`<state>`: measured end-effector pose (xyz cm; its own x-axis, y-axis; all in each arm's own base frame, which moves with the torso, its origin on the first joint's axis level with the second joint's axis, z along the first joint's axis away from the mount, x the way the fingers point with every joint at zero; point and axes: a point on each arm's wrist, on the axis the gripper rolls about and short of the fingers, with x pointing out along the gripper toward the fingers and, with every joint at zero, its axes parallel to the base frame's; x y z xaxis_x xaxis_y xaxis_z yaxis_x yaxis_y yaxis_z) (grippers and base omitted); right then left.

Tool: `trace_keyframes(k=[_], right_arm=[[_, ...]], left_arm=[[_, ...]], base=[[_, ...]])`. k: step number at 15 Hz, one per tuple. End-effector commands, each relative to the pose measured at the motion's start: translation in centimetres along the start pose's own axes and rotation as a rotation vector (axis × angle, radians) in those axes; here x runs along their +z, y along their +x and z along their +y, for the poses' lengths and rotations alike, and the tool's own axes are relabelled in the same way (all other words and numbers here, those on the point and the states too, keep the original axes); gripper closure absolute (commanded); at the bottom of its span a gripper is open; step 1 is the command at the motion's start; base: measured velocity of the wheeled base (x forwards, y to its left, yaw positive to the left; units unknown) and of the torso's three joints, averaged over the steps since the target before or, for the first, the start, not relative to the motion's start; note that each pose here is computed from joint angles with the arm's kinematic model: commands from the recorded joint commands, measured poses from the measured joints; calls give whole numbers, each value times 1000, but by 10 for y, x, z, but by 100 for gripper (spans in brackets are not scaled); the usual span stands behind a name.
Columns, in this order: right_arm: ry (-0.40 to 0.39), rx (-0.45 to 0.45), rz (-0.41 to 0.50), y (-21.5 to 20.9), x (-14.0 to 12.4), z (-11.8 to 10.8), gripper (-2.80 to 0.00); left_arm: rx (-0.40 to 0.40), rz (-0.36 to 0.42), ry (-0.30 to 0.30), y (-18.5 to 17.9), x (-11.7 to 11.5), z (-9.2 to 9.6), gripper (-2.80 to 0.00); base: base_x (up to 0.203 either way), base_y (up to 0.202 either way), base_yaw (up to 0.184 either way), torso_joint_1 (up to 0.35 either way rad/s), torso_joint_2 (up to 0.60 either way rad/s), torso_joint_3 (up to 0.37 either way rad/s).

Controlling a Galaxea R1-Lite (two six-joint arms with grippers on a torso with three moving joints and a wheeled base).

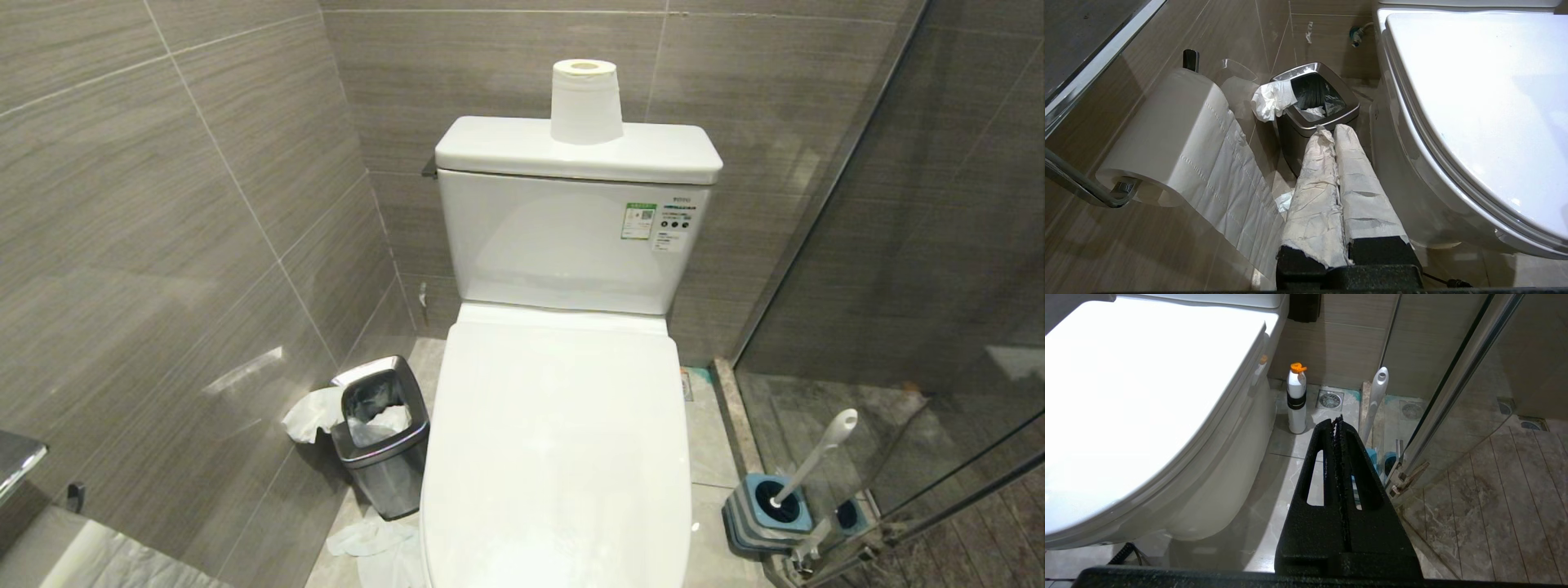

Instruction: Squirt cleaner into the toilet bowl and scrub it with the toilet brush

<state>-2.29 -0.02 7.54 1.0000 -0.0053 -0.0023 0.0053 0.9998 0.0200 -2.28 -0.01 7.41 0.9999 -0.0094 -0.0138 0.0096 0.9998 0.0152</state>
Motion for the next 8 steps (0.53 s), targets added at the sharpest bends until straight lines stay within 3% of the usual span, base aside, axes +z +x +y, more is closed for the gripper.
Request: trace_keyframes(k=[1, 8], right_arm=[[-2, 1, 1, 0, 0, 0, 0], [19, -4, 0, 0, 0, 0, 0]], left_arm=[[0, 2, 2, 0, 0, 0, 0], [0, 2, -4, 0, 0, 0, 0]], base=[[0, 0, 0, 0, 0, 0], [0, 0, 0, 0, 0, 0]])
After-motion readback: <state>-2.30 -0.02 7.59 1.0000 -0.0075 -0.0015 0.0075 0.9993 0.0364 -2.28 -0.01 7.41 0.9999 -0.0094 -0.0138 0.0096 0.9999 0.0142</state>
